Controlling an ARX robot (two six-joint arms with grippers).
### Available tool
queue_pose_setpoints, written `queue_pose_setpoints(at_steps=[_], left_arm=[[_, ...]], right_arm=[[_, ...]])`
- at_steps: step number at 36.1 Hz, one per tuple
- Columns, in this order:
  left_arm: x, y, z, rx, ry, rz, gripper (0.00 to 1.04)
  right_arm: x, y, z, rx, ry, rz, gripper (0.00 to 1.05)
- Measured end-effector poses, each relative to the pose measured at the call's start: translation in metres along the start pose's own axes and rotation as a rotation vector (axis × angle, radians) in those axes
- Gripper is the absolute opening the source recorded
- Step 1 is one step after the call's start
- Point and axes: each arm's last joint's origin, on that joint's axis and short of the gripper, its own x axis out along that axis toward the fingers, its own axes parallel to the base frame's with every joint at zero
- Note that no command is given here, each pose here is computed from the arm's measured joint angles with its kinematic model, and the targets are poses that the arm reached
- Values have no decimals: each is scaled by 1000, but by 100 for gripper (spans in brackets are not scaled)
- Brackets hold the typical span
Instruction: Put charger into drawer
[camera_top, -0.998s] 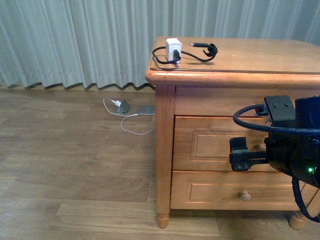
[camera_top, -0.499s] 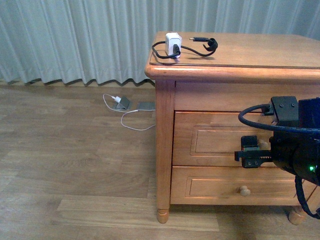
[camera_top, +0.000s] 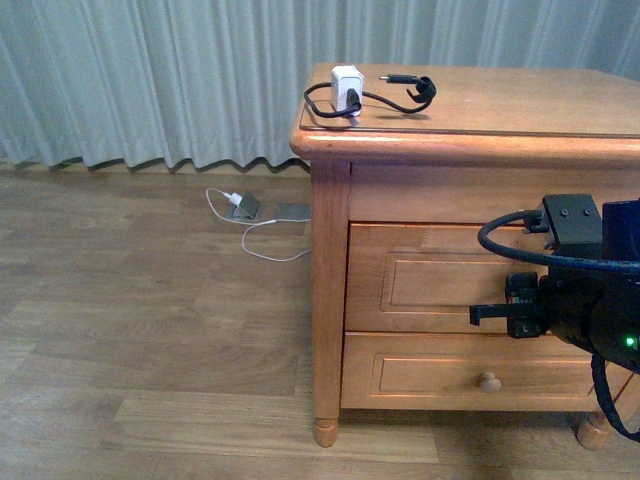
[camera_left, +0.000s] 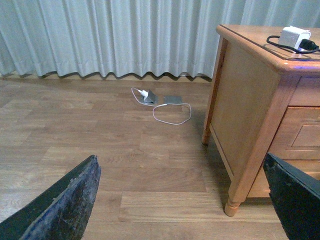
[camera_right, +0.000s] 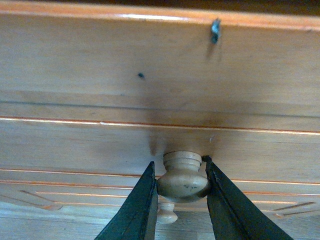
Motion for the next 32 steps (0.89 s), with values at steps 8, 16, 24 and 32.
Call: queue_pose_setpoints(at_steps=[8, 16, 24, 32], left_arm=[[0, 0, 0, 0, 0, 0, 98], [0, 0, 0, 0, 0, 0, 98], [0, 0, 0, 0, 0, 0, 98], [0, 0, 0, 0, 0, 0, 98]], right_arm=[[-26, -6, -8, 6, 67, 37, 23], [-70, -16, -21, 12, 166, 80, 22], [-139, -28, -46, 1, 275, 173, 22], [-168, -37, -53, -14, 280, 190, 43]])
